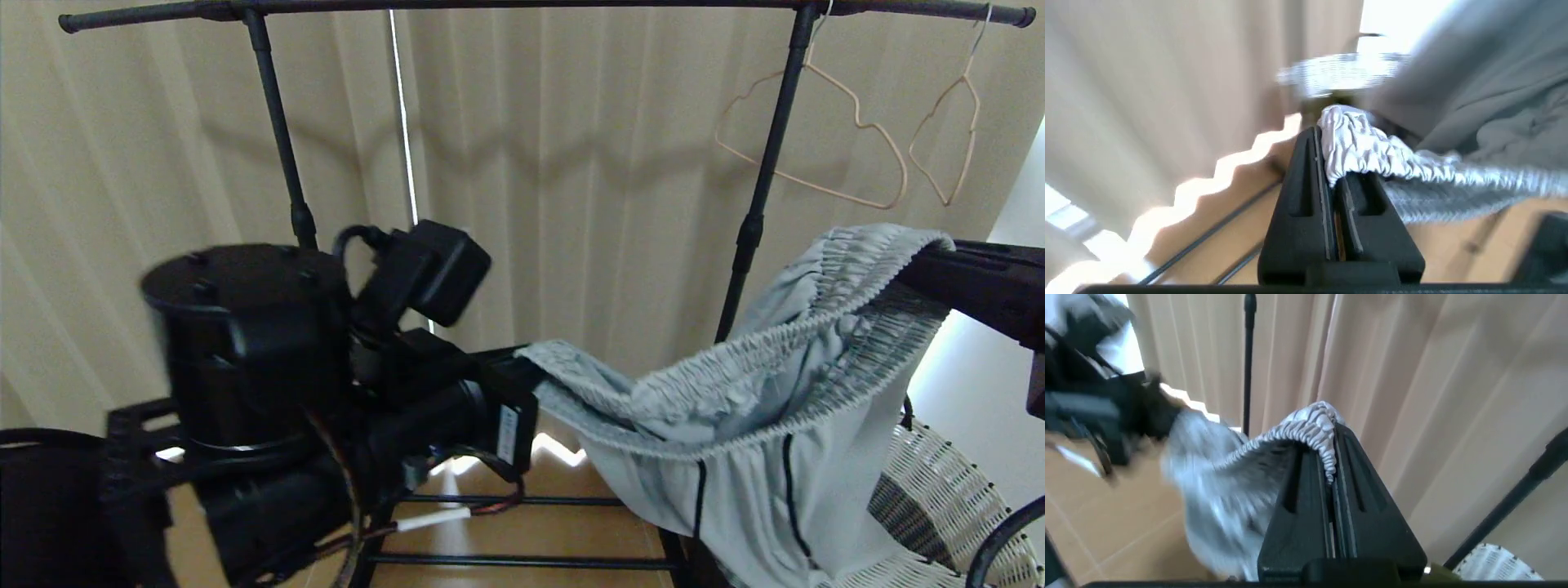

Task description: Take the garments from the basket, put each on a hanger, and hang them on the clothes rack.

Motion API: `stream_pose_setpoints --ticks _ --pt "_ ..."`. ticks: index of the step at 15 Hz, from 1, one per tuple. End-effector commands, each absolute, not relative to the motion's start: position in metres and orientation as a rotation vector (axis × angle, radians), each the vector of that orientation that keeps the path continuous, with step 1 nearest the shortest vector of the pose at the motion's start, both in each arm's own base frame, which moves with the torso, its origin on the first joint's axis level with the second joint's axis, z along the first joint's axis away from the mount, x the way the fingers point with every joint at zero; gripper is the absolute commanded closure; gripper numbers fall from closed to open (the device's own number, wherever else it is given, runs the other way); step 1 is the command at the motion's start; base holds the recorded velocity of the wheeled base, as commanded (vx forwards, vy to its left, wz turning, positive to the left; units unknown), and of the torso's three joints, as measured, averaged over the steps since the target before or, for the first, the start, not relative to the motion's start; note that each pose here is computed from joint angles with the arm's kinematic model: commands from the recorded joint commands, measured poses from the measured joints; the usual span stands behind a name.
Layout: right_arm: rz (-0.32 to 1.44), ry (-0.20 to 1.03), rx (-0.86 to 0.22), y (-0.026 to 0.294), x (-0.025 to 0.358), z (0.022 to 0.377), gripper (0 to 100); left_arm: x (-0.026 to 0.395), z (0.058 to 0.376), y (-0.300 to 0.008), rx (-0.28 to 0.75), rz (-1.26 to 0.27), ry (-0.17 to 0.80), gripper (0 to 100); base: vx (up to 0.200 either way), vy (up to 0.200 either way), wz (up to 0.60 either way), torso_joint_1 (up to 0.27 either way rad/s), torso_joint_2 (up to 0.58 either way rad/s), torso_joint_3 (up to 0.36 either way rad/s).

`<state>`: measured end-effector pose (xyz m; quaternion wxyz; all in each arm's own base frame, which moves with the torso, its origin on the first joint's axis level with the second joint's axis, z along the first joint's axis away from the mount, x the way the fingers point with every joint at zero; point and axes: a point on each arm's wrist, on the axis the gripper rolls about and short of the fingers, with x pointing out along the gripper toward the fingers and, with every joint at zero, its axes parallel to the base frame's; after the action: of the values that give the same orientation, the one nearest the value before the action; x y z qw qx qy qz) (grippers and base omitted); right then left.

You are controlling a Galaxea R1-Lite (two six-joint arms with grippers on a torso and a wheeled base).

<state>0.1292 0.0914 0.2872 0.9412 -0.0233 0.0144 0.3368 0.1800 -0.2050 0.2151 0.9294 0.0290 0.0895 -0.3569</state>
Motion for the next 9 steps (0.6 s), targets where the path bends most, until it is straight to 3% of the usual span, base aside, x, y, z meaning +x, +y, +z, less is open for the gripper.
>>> stream_pose_setpoints --ticks 1,3,5,7,8,9 --pt "0.688 0.061 -0.057 0.102 0.144 0.283 100 0.169 0.255 -0.166 0.006 -0.670 0.080 100 0.000 0.000 0.00 0.000 0.00 0.000" --pt "0.693 0.044 -0.052 0.116 0.165 0.287 100 0.166 0.261 -0.145 0.012 -0.616 0.102 100 0.000 0.000 0.00 0.000 0.00 0.000" --pt "0.694 0.032 -0.049 0.130 0.184 0.293 100 0.169 0.280 -0.133 -0.012 -0.567 0.048 100 0.000 0.000 0.00 0.000 0.00 0.000" --pt "0.693 -0.038 -0.029 0.142 0.202 0.310 100 0.169 0.320 -0.125 -0.038 -0.537 -0.015 100 0.000 0.000 0.00 0.000 0.00 0.000" --pt "0.693 -0.038 -0.029 0.142 0.202 0.310 100 0.169 0.320 -0.125 -0.038 -0.537 -0.015 100 0.000 0.000 0.00 0.000 0.00 0.000" --pt "0.691 -0.102 -0.012 0.146 0.209 0.324 100 0.164 0.353 -0.121 -0.052 -0.536 -0.055 100 0.000 0.000 0.00 0.000 0.00 0.000"
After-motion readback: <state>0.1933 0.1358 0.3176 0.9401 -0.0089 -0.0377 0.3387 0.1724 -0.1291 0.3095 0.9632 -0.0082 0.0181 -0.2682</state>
